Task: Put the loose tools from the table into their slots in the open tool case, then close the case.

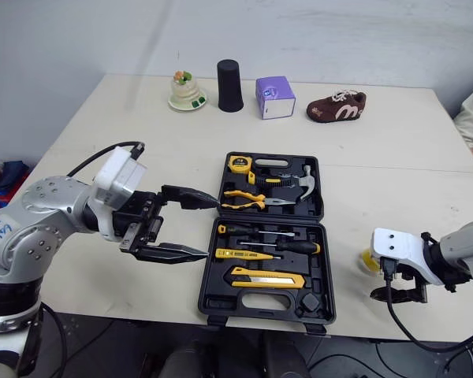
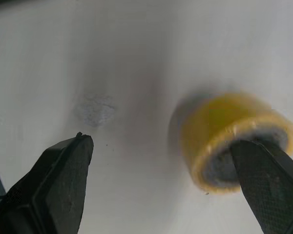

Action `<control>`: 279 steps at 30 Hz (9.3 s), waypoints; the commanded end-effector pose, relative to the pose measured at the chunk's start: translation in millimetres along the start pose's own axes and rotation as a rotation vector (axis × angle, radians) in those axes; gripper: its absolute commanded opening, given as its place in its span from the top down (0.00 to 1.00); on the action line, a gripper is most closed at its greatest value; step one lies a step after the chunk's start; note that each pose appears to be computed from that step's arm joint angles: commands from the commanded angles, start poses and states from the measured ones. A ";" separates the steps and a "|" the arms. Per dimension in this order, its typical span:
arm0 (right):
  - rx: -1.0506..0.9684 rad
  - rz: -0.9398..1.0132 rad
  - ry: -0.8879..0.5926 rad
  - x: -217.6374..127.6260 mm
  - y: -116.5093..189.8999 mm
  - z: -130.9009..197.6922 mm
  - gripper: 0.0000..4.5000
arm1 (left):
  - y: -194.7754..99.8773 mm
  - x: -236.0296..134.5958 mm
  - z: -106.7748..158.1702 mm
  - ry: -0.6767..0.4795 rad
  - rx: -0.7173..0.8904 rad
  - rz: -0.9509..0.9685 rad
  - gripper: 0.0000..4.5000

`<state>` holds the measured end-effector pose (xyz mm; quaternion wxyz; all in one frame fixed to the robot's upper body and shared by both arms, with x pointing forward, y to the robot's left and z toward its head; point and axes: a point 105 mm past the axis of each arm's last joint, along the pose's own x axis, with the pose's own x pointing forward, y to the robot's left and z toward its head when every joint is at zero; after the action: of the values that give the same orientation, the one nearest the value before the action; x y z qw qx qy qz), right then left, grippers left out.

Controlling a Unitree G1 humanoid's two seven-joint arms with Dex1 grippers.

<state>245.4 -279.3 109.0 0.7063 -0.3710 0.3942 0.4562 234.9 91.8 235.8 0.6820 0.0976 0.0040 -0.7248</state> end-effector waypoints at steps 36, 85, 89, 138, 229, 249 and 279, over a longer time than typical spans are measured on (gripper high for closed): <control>-0.222 0.319 -0.308 1.1 101.1 98.9 0.52 | -22.7 3.6 -19.2 0.138 0.058 -0.135 0.00; 0.232 -0.154 -0.592 -23.4 9.6 57.4 1.00 | 42.3 -51.2 -72.4 0.254 -0.064 0.217 0.12; 0.221 -0.249 -0.466 -11.2 -13.9 42.9 1.00 | 66.7 -59.4 -104.3 0.343 -0.078 0.343 0.47; 0.708 -0.308 -0.590 -22.2 -77.4 103.5 0.01 | 138.9 -33.4 -90.9 0.252 -0.715 0.688 0.00; 0.876 -0.481 -0.297 39.0 -100.9 106.7 1.00 | 130.4 26.7 -144.8 0.624 -0.787 0.706 0.92; 0.294 -1.008 -0.817 -26.1 -99.0 146.2 1.00 | 166.5 6.5 -35.5 0.031 0.237 0.901 1.00; -0.025 -0.315 -0.609 -47.2 94.3 66.9 0.16 | 6.2 -126.5 -78.4 0.154 -0.398 0.666 0.02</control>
<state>167.6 -208.4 160.0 0.8492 -0.3172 0.0831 0.4138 256.4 215.2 167.4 0.8776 0.0302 0.1747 -0.4455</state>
